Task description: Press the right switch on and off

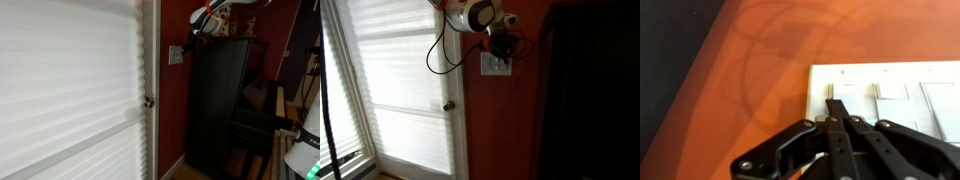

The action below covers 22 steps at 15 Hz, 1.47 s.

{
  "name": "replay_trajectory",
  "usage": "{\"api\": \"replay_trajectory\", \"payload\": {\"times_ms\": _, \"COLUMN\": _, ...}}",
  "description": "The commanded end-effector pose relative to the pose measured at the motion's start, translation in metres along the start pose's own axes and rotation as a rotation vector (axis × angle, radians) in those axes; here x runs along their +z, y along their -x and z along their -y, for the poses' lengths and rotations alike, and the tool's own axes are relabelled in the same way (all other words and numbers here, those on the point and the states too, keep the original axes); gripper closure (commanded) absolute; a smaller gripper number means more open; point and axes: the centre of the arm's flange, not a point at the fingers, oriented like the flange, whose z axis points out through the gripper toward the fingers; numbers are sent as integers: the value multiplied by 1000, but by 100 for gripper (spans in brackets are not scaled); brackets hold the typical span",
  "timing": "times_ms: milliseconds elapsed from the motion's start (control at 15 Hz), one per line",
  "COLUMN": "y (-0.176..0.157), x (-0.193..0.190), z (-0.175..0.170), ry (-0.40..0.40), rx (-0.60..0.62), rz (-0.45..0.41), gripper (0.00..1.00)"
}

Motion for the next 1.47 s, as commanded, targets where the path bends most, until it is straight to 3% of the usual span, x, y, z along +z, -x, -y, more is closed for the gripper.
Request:
{"api": "replay_trajectory", "payload": {"times_ms": 0, "y": -7, "x": 4, "z": -6, "ry": -1, "rx": -17, "rz": -24, "gripper": 100}}
{"api": "replay_trajectory", "payload": {"times_ms": 1000, "y": -2, "x": 16, "z": -9, "ry": -17, "rx": -34, "rz": -2, "gripper": 100}}
{"api": "replay_trajectory", "payload": {"times_ms": 1400, "y": -2, "x": -30, "z": 4, "ry": -56, "rx": -19, "rz": 56, "gripper": 100}}
